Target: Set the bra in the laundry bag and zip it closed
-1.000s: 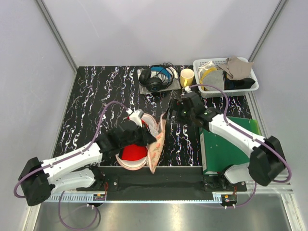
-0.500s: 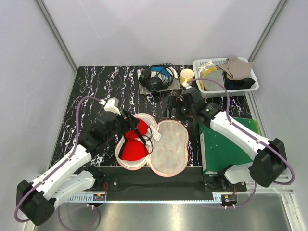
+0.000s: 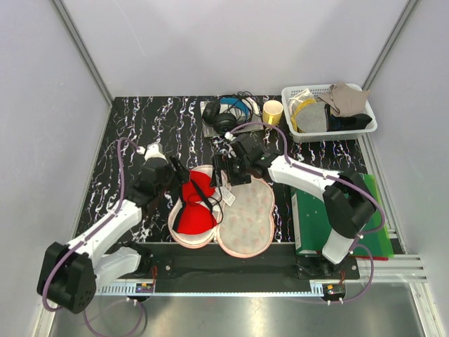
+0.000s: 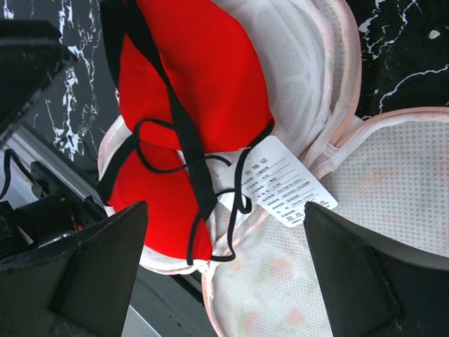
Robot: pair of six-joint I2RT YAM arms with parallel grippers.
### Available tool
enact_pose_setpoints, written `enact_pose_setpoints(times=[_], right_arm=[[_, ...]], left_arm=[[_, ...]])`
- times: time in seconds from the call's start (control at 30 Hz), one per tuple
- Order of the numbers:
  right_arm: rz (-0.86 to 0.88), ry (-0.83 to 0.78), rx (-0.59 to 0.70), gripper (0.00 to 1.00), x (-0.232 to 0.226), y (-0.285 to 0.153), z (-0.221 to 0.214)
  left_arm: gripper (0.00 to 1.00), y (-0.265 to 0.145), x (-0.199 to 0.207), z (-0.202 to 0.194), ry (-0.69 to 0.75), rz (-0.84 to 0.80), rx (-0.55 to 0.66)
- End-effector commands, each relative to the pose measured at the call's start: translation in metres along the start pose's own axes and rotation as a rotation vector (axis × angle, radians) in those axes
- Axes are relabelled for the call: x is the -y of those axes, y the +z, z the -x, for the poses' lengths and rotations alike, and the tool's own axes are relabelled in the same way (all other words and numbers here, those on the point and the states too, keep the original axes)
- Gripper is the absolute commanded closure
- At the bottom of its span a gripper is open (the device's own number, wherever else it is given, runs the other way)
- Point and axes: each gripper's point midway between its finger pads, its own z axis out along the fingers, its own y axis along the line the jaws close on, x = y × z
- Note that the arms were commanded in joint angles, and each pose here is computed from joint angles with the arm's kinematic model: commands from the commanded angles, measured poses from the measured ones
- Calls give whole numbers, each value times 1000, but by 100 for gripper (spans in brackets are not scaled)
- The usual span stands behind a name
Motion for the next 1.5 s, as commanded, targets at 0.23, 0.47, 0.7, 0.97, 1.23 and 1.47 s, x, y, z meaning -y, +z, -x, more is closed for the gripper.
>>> enact_pose_setpoints(times=[0.23, 0.47, 0.7, 0.97, 1.23, 1.47], right_arm=[[157, -25, -35, 0, 14, 9, -22], [232, -9, -36, 0, 16, 16, -32], [243, -69, -8, 0, 26, 18, -25], [309, -134, -49, 0, 38, 24, -25], [432, -110, -86, 0, 25, 26, -38], [507, -16, -86, 0, 10, 12, -44]], left_arm=[[46, 33, 34, -18, -7, -183, -91], [57, 35, 46, -28, 21, -253, -153], [60, 37, 49, -31, 34, -268, -171], [60, 42, 48, -31, 44, -254, -179], [60, 42, 44, -33, 23, -243, -168], [60, 42, 42, -36, 22, -242, -174]])
